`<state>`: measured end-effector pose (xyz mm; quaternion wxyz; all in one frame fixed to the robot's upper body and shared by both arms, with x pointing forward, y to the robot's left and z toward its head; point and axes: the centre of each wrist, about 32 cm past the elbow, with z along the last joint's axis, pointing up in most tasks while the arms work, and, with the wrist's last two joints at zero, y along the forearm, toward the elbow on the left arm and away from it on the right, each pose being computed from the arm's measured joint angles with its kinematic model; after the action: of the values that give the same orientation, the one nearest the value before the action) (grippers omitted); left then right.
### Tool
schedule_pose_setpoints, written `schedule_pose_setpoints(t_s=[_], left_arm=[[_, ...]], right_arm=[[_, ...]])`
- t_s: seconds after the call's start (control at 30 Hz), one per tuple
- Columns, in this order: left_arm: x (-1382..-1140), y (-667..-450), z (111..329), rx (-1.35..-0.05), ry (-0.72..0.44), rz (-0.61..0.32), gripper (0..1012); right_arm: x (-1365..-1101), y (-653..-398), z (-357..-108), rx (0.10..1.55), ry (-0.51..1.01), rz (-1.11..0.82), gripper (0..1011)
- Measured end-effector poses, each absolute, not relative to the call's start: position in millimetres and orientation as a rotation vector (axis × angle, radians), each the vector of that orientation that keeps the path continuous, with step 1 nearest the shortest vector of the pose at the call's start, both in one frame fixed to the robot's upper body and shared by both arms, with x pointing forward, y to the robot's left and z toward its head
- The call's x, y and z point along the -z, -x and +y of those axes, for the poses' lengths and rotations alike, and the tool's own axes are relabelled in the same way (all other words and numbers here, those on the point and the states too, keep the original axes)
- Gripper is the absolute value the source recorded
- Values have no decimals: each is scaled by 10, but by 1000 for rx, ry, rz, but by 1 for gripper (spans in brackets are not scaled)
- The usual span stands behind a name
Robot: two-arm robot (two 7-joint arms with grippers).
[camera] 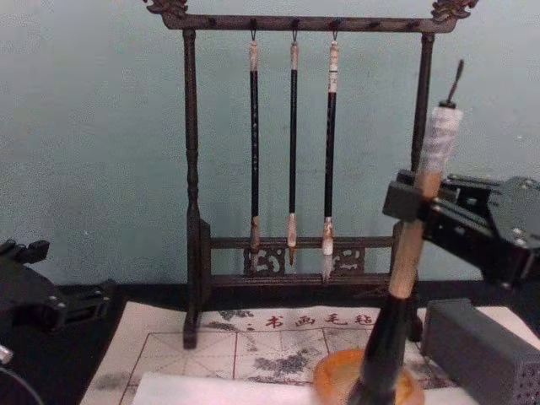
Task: Pick up the brush from the inkstone, write on the paper, then place the brush back to its original position.
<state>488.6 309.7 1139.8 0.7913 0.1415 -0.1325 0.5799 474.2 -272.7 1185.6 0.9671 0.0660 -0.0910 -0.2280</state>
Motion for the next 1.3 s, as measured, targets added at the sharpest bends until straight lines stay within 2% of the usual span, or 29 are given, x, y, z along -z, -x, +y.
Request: schedule_pose_setpoints(t_s=[0.7,1.3], left_arm=[[-11398,-4886,3097,-1248,-304,-285,1001],[-11398,-4886,3096,-1248,-304,-285,1001]], right_arm=[[-11804,-4719,-2559,403,-136,-177,198],[-11752,-4670,-2535,375,-114,-149,198]])
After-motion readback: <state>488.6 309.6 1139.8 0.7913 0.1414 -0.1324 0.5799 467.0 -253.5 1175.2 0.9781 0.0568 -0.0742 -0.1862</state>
